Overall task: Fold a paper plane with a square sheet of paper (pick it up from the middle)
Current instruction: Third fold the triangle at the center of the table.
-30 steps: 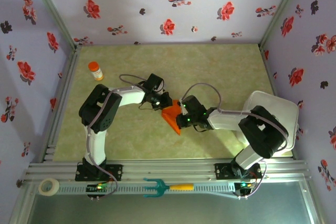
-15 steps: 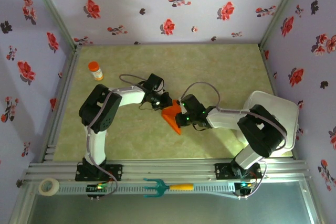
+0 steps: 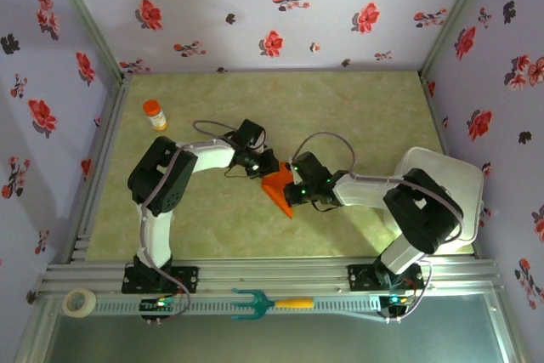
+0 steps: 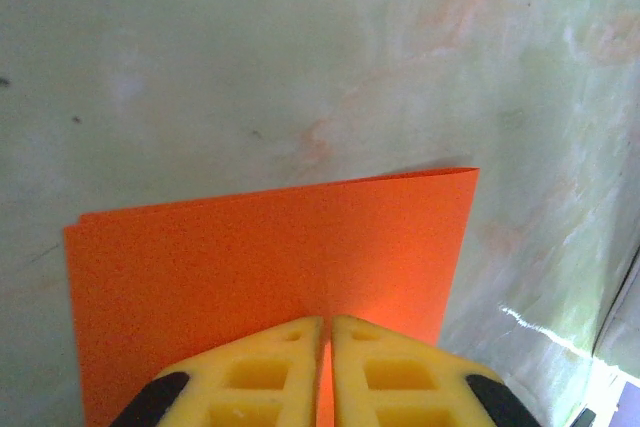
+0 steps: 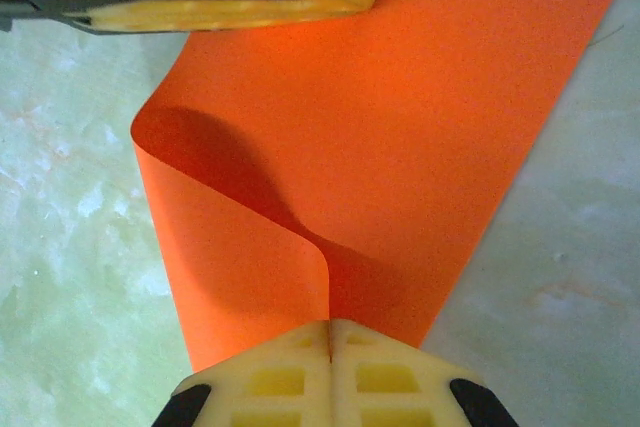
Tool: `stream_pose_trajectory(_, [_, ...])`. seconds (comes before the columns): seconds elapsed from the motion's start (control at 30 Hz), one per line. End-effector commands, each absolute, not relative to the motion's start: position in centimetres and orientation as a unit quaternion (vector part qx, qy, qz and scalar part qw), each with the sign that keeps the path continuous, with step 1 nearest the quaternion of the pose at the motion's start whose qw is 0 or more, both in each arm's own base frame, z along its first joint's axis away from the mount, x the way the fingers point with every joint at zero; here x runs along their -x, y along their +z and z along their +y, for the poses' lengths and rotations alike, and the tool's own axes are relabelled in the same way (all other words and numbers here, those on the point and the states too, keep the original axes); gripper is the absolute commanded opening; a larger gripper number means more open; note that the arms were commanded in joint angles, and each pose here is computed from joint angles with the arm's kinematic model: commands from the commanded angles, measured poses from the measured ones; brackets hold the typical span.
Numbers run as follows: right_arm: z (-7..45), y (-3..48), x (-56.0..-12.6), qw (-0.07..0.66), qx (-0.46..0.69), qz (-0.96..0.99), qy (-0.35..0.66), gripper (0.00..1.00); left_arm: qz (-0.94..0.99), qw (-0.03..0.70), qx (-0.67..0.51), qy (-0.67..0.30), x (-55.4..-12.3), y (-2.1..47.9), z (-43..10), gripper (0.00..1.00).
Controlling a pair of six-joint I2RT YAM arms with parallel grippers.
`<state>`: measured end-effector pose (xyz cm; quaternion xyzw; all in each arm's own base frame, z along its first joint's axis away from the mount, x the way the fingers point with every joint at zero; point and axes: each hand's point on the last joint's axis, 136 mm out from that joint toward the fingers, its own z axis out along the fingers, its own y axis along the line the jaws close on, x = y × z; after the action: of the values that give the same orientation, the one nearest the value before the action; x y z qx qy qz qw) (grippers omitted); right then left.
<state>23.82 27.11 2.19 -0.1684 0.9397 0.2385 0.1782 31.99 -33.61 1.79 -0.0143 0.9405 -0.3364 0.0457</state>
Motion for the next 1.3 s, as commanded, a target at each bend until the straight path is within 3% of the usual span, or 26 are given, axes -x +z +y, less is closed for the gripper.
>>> stream_pose_trajectory(0.0, [27.4, 2.4, -23.6, 0.161, 0.169, 0.94, 0.248, 0.0, 0.95, 0.024, 0.018, -0.309, -30.6, 0.4, -32.5, 0.13])
stream_pose_trajectory(1.27, [26.8, 2.8, -24.4, 0.185, 0.162, 0.942, 0.228, 0.0, 0.95, 0.023, 0.021, -0.31, -30.6, 0.2, -32.5, 0.13])
